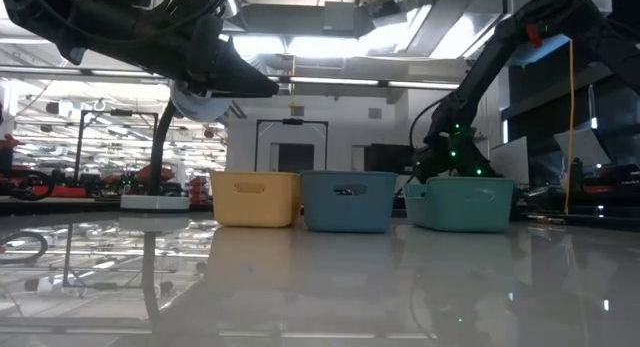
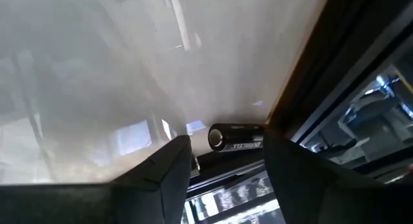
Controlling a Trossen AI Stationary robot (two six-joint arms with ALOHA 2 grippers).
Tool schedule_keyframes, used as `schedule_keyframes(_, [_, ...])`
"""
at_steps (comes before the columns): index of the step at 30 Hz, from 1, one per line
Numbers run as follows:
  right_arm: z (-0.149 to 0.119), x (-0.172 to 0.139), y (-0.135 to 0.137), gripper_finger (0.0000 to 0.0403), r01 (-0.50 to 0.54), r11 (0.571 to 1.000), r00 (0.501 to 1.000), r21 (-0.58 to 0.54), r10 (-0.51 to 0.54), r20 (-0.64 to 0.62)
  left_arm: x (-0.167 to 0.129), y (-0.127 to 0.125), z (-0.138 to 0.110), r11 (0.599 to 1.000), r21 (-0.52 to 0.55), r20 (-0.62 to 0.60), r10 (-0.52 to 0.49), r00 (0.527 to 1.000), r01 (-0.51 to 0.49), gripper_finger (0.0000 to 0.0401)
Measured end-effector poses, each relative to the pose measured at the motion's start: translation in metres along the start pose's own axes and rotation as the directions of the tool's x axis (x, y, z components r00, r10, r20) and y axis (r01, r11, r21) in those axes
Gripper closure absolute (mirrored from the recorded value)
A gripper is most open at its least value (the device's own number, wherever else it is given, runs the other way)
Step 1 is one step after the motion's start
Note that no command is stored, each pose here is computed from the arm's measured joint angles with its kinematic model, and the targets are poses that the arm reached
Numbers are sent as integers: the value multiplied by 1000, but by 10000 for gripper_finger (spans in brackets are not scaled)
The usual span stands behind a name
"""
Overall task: Sort batteries
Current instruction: Put the black battery into the blue bin
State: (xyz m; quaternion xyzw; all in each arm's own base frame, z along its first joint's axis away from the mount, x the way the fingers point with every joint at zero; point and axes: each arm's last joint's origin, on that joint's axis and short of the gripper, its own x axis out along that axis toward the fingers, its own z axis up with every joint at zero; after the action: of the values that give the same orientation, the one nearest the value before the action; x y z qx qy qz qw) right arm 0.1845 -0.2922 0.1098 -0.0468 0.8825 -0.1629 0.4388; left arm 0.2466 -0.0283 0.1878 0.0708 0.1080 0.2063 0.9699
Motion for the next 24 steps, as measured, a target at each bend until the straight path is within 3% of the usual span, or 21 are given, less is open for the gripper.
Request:
schedule_keyframes(16, [5,0,-6,211,69,964,998,-258,-65,24,0,0,0,1000,1,0,0,1000,0,245])
schedule_keyframes(24, [5,1,-4,293,38,960,998,-279,-25,49,0,0,0,1000,2,-2,0,1000,0,245])
